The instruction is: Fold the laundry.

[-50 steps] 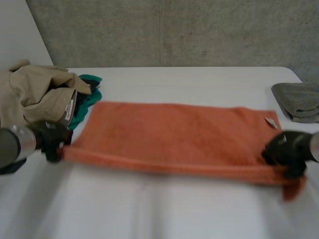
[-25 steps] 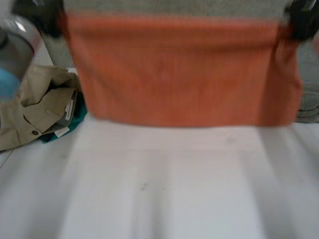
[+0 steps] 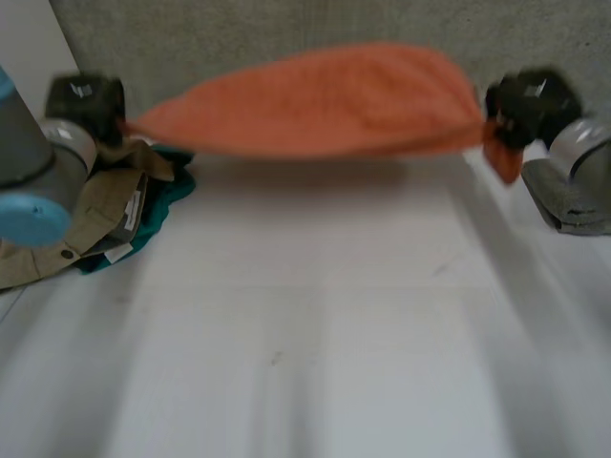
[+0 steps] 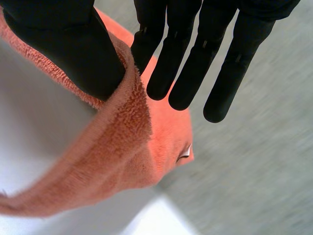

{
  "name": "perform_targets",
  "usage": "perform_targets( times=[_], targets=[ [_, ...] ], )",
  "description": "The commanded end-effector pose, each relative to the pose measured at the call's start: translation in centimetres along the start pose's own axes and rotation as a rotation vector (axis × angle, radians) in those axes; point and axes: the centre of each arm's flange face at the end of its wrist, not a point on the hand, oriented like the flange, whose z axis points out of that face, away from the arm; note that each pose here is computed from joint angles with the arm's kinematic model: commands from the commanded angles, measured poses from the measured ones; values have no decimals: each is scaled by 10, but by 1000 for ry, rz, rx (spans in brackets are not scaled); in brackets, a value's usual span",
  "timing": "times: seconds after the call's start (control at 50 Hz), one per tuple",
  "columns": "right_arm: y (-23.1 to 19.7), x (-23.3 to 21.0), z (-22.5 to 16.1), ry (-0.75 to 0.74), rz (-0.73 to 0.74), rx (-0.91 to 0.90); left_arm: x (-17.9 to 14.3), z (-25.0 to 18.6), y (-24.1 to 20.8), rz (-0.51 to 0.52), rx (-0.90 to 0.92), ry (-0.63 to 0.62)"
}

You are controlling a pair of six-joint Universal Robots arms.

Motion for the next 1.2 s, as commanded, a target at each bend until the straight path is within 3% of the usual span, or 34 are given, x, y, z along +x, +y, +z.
perform_targets(
  times=[0.02, 0.12, 0.36, 0.66, 0.72, 0.8, 0.88, 0.96, 1.06, 1.2],
  targets=[
    [79, -36, -3, -83, 78, -211, 11, -10, 56, 54, -161, 42],
    [107, -34, -8, -28, 118, -317, 4, -13, 66, 58, -194, 32],
    [109, -8, -19, 192, 332, -406, 0, -23, 55, 54, -187, 41],
    [103, 6, -29, 142, 423, -464, 2, -45, 54, 60, -236, 69],
    [88, 9, -38, 90, 376, -485, 1, -57, 55, 78, -285, 86],
    [65, 12, -72, -65, 134, -595, 1, -84, 54, 173, -388, 138],
    [52, 11, -129, -357, -261, -769, 0, -126, 65, 340, -584, 259],
    [55, 13, -162, -535, -455, -859, 3, -161, 73, 457, -731, 410],
    [62, 17, -158, -489, -444, -865, 7, -175, 74, 504, -768, 491],
    [70, 12, -122, -377, -441, -724, 11, -141, 56, 470, -628, 376]
  ],
)
